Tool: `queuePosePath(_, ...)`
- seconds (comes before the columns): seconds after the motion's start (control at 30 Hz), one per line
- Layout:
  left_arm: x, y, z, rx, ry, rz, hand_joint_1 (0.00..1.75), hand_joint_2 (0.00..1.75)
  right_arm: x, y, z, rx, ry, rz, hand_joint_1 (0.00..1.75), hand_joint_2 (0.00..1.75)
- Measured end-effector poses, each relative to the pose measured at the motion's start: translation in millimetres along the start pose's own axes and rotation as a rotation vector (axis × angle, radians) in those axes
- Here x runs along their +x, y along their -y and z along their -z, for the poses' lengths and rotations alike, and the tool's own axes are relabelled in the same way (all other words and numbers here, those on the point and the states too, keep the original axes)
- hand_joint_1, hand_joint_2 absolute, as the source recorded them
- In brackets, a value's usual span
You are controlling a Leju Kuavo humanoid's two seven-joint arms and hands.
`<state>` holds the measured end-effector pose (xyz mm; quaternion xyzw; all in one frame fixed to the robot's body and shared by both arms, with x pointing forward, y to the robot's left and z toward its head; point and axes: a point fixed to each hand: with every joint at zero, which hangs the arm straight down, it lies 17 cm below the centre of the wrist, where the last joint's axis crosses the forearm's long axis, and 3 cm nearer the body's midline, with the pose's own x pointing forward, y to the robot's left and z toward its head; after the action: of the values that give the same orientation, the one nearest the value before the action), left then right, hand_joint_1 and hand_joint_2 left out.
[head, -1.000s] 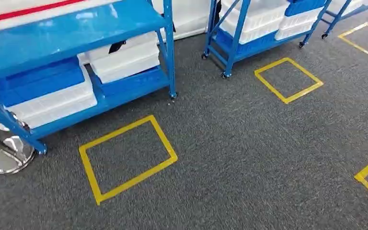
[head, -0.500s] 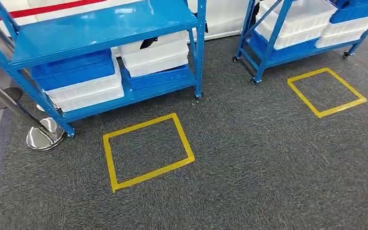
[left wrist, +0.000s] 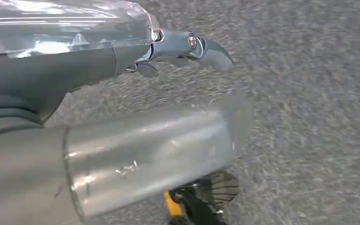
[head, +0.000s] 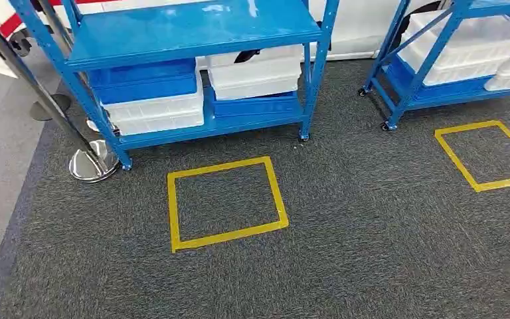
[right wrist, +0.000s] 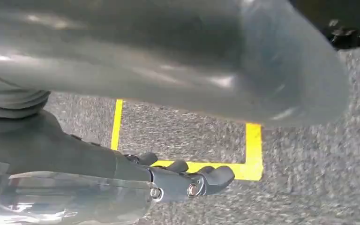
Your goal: Take the parts from the cabinet and place them on the table.
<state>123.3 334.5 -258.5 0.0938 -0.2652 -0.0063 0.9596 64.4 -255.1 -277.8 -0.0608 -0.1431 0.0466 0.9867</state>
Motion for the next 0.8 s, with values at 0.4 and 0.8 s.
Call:
queuePosePath(0.4,-7.3,32.1,-3.8,-0.047,-0.06,0.017,0.0,0.0,6.1,-27.0,-3.9,0.053,-0.002,0.059,0.0,0.0)
queuePosePath(0.8,-13.7,39.7,-6.7,-0.059,-0.083,0.004,0.0,0.0,12.0,-48.3,-7.5,0.082,-0.011,0.089,0.0,0.0)
